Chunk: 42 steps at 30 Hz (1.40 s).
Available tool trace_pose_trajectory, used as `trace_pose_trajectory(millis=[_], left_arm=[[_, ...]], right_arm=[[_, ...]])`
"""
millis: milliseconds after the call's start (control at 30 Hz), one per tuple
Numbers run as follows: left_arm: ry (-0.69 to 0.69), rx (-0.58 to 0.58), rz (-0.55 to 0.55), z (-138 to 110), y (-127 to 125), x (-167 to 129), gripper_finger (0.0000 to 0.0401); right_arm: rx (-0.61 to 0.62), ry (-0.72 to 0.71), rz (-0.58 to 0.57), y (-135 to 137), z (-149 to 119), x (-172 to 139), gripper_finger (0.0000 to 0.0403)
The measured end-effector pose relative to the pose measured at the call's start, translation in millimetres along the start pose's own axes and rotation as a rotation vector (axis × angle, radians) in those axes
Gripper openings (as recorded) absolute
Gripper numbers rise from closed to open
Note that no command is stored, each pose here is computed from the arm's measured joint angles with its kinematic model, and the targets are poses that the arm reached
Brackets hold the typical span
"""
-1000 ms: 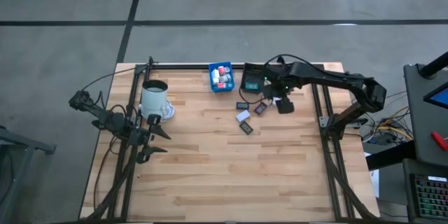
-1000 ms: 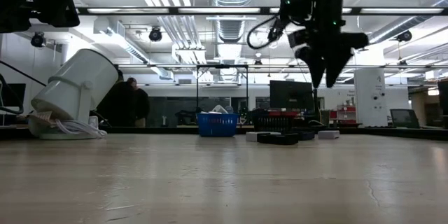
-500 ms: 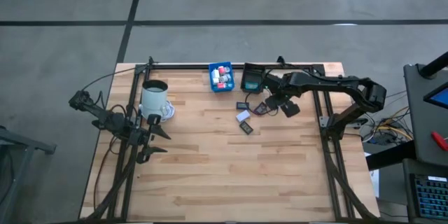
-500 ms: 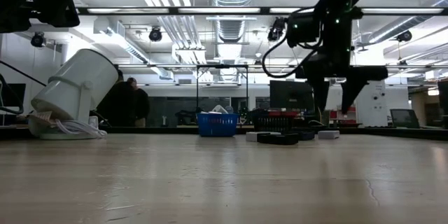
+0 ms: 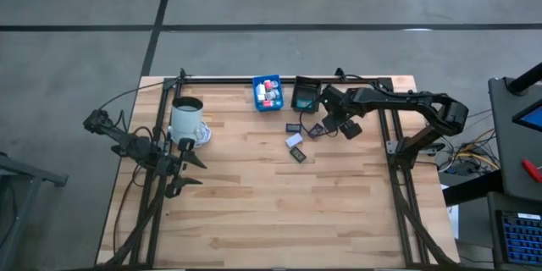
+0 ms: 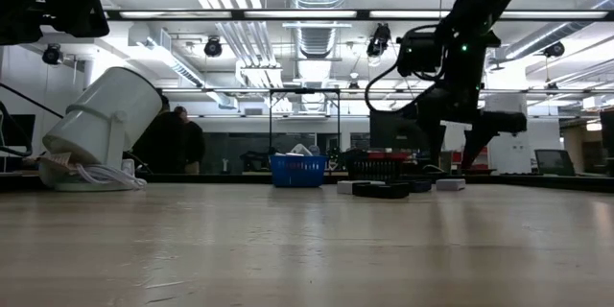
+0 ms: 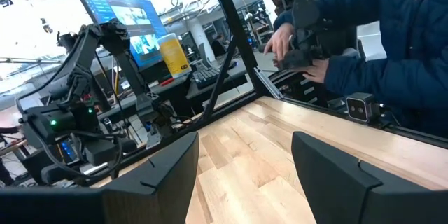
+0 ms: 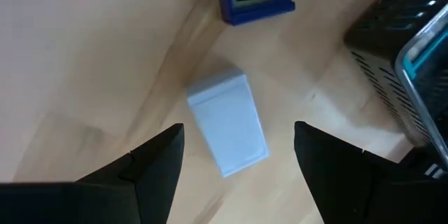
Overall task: Pick & Place Office items
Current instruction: Put the right white digital clock into the black basket
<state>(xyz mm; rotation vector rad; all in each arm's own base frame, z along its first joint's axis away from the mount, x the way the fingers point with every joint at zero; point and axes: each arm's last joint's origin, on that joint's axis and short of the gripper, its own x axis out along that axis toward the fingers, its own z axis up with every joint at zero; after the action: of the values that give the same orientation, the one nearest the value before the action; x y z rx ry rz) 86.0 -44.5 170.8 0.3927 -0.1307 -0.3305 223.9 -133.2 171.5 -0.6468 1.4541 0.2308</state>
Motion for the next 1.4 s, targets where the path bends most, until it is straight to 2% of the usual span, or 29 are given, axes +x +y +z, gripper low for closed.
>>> trace_pose_trajectory(millis=[567, 1100, 1400], left_arm=[[0.0, 0.0, 0.0, 0.1, 0.0, 0.0, 0.0234], [0.0, 0.0, 0.0, 0.0, 0.0, 0.0, 0.0234], [0.0, 0.0, 0.0, 0.0, 0.0, 0.0, 0.0234]], right_arm=[[-0.019, -0.033, -0.041, 6.6, -7.6, 19.4, 0.0263], [-0.007, -0.013, -0.002, 5.3, -9.4, 31.5, 0.0262], [-0.007, -0.012, 0.003, 5.9, -9.7, 31.8, 0.0236]])
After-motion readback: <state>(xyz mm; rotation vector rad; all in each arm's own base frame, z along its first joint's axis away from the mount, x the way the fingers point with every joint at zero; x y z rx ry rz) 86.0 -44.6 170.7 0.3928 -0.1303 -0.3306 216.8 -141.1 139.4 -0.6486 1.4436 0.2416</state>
